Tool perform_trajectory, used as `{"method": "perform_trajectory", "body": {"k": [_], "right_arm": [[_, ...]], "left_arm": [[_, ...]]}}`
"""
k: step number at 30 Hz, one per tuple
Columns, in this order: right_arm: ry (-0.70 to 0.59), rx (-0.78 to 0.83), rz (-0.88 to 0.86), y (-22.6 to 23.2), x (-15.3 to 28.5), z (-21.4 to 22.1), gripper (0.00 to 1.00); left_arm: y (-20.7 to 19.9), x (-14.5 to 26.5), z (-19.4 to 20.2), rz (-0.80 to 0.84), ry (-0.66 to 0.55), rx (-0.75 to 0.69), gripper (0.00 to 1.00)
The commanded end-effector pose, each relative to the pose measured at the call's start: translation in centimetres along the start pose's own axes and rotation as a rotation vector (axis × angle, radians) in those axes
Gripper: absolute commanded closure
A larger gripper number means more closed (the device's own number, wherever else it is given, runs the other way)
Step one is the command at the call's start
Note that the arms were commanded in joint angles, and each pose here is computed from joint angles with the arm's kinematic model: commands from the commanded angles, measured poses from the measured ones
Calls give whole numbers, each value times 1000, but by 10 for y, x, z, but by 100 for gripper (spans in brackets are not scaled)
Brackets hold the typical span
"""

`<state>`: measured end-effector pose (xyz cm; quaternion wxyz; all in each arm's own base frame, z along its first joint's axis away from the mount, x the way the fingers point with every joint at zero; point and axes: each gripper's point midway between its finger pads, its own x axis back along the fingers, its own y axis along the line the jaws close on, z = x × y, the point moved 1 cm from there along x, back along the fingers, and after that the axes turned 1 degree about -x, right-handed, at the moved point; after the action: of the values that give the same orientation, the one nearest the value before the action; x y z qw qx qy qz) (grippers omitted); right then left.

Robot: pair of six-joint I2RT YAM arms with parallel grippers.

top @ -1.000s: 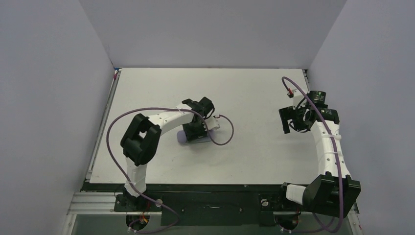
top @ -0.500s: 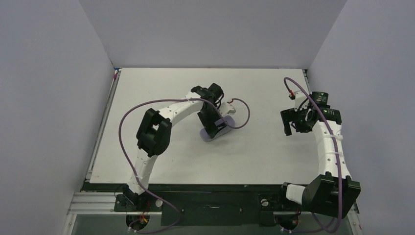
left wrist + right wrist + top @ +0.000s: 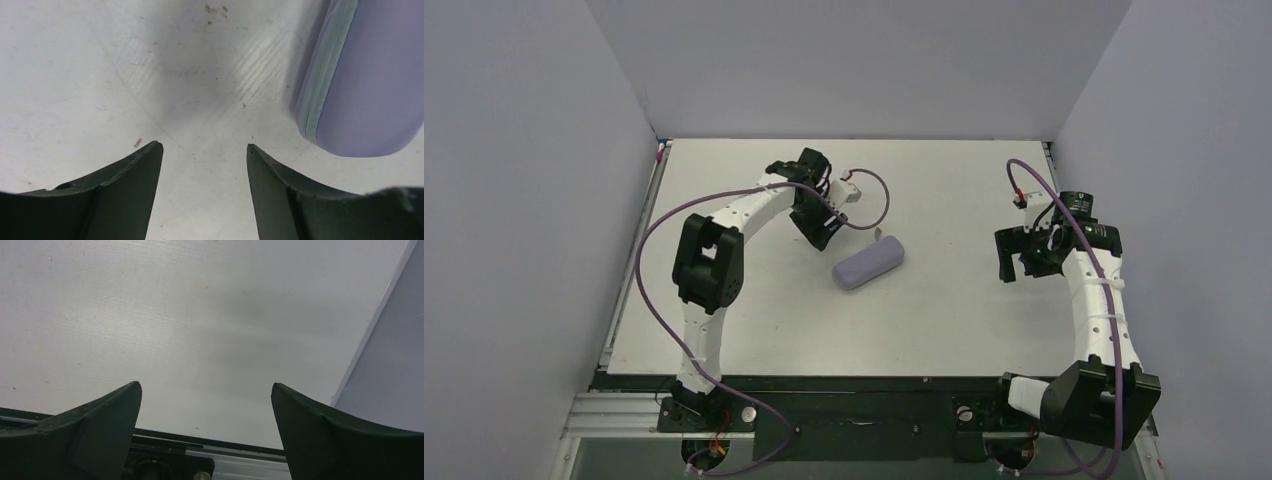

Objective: Open the umbrella

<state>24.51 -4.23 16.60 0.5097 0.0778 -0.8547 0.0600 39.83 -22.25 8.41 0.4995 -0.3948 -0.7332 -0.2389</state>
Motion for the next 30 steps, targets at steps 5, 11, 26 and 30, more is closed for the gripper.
{"method": "perform_trajectory", "body": {"k": [5,11,26,30], "right_arm": [[23,-88,-31,11,16,6,3],[45,-154,-93,22,12,10,3],[32,-187,-154,27,-1,2,5],[-15,-203,-189,36,-3,-2,6]], "left_arm": [[-48,-11,-4,-22,-33,-214,47],[-102,-24,-1,45,-57,-274,49],[-168,38,-80,257,-401,-188,45],[-106,73,-81,171,-484,-27,40]]}}
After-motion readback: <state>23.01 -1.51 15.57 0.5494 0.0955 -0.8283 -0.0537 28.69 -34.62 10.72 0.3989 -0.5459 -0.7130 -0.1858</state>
